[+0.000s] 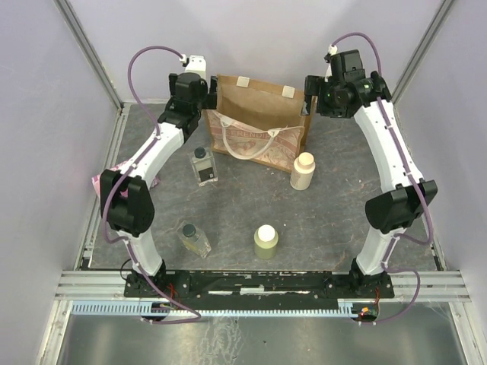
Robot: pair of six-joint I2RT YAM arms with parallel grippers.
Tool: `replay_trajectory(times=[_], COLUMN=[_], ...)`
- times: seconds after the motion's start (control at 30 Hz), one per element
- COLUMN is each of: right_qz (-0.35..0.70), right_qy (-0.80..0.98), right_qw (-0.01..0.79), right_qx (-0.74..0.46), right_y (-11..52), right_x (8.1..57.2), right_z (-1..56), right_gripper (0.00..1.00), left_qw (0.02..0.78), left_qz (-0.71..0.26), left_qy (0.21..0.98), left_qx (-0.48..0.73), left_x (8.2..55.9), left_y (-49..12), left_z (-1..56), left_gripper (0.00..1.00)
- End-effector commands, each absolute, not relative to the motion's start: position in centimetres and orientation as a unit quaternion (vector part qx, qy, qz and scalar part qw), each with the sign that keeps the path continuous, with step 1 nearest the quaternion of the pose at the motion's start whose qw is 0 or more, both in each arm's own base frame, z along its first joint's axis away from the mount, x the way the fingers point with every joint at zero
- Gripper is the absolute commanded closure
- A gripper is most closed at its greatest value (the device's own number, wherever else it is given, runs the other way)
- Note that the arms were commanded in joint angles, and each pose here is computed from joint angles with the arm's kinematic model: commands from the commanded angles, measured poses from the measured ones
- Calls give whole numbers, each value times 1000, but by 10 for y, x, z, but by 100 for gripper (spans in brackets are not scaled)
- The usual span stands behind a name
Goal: Place the personal care products into the canvas bag
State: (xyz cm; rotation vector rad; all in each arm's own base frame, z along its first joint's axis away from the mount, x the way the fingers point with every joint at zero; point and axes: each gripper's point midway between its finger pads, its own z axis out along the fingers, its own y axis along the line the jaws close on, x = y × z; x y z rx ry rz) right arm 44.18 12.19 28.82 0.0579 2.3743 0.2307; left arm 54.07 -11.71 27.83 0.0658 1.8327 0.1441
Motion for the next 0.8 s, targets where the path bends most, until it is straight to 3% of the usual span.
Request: replay_trajectory(times=[0.0,0.07,0.17,0.3,0.4,0.43,0.77], right_qz=[76,71,69,75,80,83,56], right_qy=[922,927,933,940,946,947,964], right_qw=[380,367,353,332,314,308,257], right_qx=[0,-7,-16,-23,-28,-31,-33], right_y=[112,109,107,106,107,109,113], right_x=[420,411,398,378,366,362,349], right_z=[304,295,287,274,258,253,209], right_gripper=[2,2,2,3,3,3,2], left_qw=[632,626,616,603,590,585,579], left_qz=[67,61,38,-10,-37,-44,15], left_qy=[772,777,784,792,800,803,813], left_qx=[33,42,61,90,99,100,62], left_x=[561,563,564,564,563,563,567], left_y=[-111,-112,-123,-144,-155,-157,-131], left_z=[296,290,281,269,261,259,259], left_gripper=[0,4,21,56,92,97,97])
